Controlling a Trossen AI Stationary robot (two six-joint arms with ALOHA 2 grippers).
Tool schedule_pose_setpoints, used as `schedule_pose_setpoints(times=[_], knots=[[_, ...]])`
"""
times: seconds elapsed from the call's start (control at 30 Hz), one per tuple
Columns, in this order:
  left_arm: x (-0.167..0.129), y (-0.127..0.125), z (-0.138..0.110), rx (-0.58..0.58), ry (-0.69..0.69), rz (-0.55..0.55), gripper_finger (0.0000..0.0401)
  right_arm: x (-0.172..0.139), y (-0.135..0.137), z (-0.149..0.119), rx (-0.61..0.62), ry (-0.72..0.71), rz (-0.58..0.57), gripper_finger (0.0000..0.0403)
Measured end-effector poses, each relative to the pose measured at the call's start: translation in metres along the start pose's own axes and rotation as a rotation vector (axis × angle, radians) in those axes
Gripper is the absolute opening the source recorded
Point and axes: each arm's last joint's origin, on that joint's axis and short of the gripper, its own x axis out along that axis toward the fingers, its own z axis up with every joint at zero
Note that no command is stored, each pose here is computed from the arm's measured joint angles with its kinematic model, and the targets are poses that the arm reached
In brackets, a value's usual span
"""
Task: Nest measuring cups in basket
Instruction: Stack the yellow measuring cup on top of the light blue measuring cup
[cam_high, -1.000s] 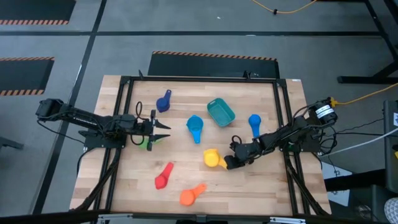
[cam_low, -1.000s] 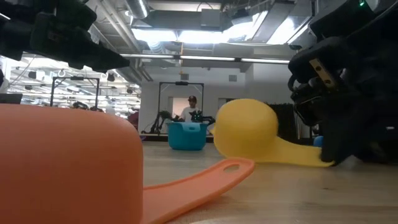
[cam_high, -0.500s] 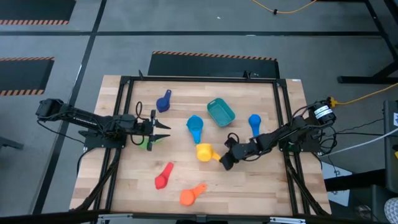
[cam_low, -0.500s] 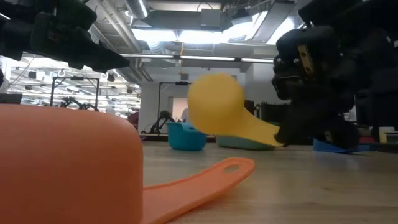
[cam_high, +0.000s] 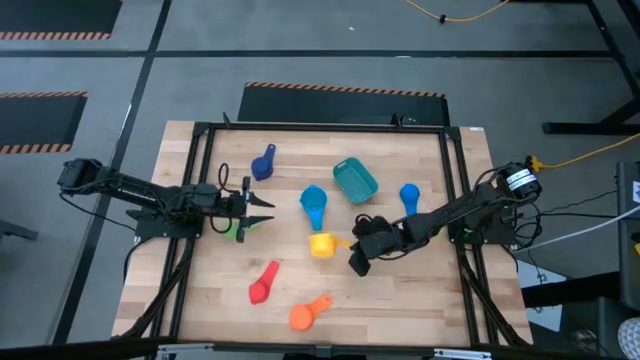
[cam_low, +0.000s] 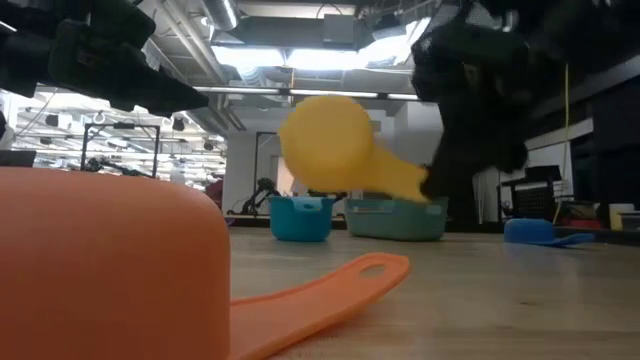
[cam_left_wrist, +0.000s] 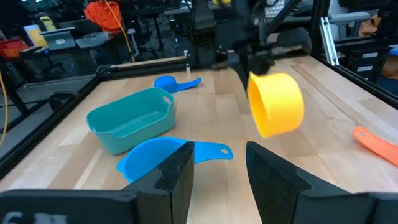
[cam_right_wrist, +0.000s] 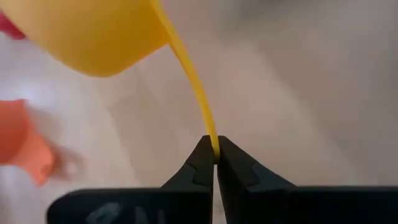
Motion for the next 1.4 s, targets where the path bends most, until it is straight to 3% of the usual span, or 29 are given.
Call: schedule_pose_setpoints(times=[0.4, 0.67, 0.83, 1.1, 1.4], knots=[[0.000, 0.000, 0.000, 0.000, 0.000, 0.000, 0.0138, -0.043, 0.022, 0.064, -0.277, -0.211, -0.310, 0.0008], [0.000, 0.000, 0.000, -0.001, -0.005, 0.001, 0.0138, -0.043, 0.004, 0.091, -0.408, -0.271, -0.490, 0.0010], [-0.001, 0.001, 0.011, -0.017, -0.114, 0.010, 0.0138, -0.042, -0.009, 0.102, -0.469, -0.268, -0.583, 0.0011], [-0.001, 0.003, 0.027, -0.041, -0.294, 0.025, 0.0138, -0.040, -0.019, 0.110, -0.506, -0.251, -0.628, 0.0012], [0.010, 0.000, 0.015, -0.031, -0.208, 0.017, 0.0138, -0.040, -0.019, 0.110, -0.532, -0.251, -0.649, 0.0013]])
